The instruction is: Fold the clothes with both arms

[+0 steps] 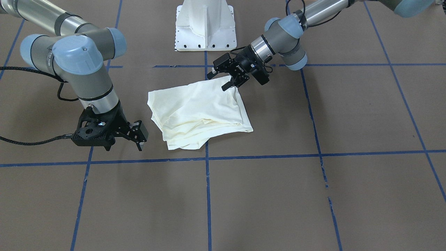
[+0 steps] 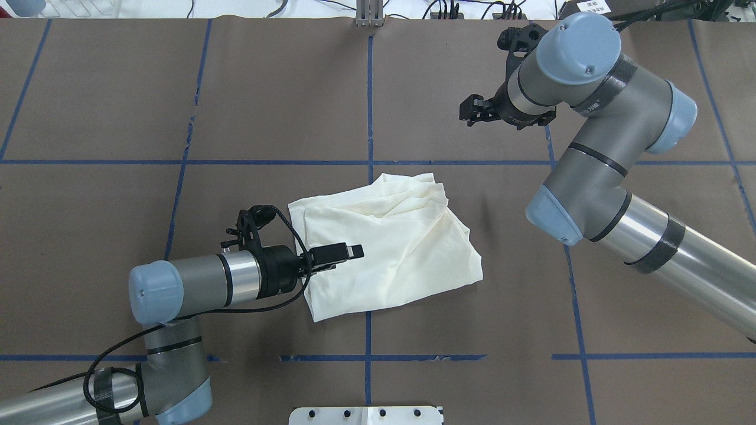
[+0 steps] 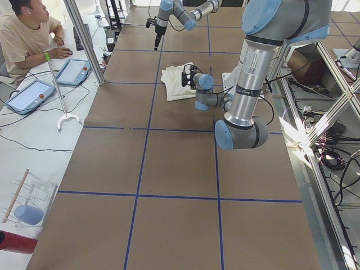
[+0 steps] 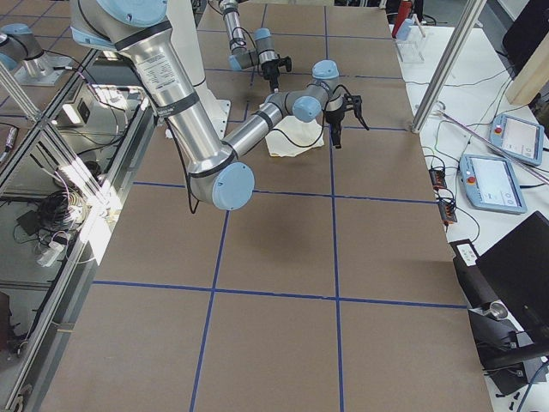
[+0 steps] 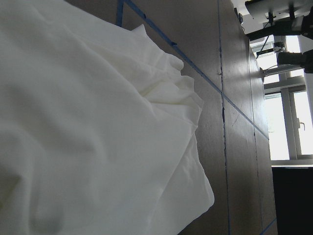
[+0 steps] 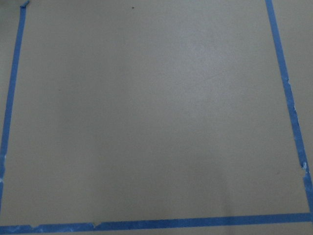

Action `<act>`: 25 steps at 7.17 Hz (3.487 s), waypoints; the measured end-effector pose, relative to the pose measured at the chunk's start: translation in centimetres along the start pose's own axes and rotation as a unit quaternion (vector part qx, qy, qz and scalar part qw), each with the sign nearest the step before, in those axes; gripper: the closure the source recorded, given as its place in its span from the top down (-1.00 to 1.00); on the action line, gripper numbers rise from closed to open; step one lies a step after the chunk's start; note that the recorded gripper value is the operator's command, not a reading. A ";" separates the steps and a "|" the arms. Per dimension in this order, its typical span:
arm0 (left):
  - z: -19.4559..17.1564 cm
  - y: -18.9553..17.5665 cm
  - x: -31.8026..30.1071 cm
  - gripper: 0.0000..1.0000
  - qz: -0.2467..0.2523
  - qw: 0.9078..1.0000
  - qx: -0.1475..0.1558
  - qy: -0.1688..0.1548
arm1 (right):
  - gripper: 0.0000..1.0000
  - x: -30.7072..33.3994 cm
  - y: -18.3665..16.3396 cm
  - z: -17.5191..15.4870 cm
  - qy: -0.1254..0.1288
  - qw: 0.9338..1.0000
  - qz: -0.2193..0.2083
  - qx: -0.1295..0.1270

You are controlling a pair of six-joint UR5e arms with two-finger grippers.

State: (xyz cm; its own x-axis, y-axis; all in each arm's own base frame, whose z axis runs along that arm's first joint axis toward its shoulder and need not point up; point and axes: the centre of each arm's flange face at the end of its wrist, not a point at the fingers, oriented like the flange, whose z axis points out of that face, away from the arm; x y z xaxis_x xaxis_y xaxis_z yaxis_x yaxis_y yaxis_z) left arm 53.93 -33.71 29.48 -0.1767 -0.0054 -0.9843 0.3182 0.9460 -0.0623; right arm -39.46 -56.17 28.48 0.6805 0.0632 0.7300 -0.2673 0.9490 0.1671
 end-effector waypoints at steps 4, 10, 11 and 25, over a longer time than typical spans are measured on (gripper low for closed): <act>0.6 -1.5 -1.6 1.00 0.002 0.999 0.005 -0.033 | 1.00 0.2 0.1 0.1 0.001 1.000 0.000 -0.001; 1.5 -1.3 -2.4 1.00 0.005 0.997 -0.004 -0.081 | 1.00 0.6 0.4 -0.1 0.001 1.000 0.001 0.000; 1.6 -1.2 -2.4 1.00 0.010 0.996 -0.007 -0.086 | 1.00 0.7 0.4 -0.1 0.001 1.000 0.001 0.000; -15.9 -16.4 5.8 1.00 0.338 0.873 -0.094 -0.338 | 1.00 28.7 1.2 -6.4 0.009 0.989 -0.131 -0.075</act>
State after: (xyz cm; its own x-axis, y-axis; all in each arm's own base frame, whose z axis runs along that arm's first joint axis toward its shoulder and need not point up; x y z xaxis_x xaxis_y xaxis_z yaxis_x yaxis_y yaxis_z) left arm 32.88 -44.06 27.39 0.6019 0.4455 -0.6627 -0.0332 0.8432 0.5366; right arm -15.91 -51.22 45.36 0.7259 -0.1856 0.6623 0.0226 0.9688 0.2467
